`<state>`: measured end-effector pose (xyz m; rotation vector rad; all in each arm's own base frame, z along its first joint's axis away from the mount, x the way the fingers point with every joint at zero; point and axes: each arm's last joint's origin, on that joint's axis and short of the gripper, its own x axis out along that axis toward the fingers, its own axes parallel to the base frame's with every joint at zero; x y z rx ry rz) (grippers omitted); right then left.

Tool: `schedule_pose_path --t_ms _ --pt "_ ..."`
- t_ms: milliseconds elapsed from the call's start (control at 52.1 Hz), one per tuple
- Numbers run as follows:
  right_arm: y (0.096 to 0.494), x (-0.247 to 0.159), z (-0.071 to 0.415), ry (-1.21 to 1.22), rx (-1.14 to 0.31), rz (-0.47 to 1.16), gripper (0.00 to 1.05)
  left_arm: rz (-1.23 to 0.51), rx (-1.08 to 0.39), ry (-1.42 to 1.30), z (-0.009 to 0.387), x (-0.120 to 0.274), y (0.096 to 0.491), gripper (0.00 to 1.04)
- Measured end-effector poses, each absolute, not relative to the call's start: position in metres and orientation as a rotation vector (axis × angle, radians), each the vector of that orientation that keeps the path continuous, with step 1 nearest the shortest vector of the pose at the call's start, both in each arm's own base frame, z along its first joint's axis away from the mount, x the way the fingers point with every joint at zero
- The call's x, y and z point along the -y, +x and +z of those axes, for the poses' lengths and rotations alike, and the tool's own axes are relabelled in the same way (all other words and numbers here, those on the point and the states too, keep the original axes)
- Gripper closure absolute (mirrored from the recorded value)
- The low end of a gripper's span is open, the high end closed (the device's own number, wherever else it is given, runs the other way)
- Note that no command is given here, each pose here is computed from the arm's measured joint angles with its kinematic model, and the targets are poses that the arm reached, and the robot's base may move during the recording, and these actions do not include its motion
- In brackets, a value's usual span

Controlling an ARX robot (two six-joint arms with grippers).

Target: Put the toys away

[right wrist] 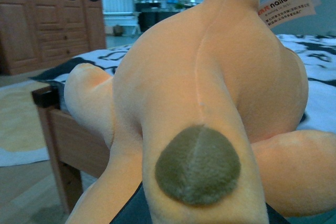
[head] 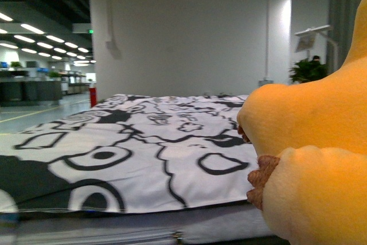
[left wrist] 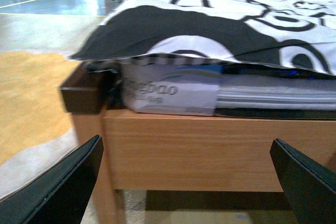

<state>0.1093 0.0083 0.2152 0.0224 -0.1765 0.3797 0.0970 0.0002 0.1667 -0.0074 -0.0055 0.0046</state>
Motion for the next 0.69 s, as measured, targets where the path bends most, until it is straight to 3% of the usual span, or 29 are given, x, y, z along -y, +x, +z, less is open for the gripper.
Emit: schedule_pose_path --t_ms 691 --pt "0.1089 -0.008 0.215 0.02 0.181 0.37 0.88 0.0 0.004 -0.006 0.1666 0.0 0.0971 0.06"
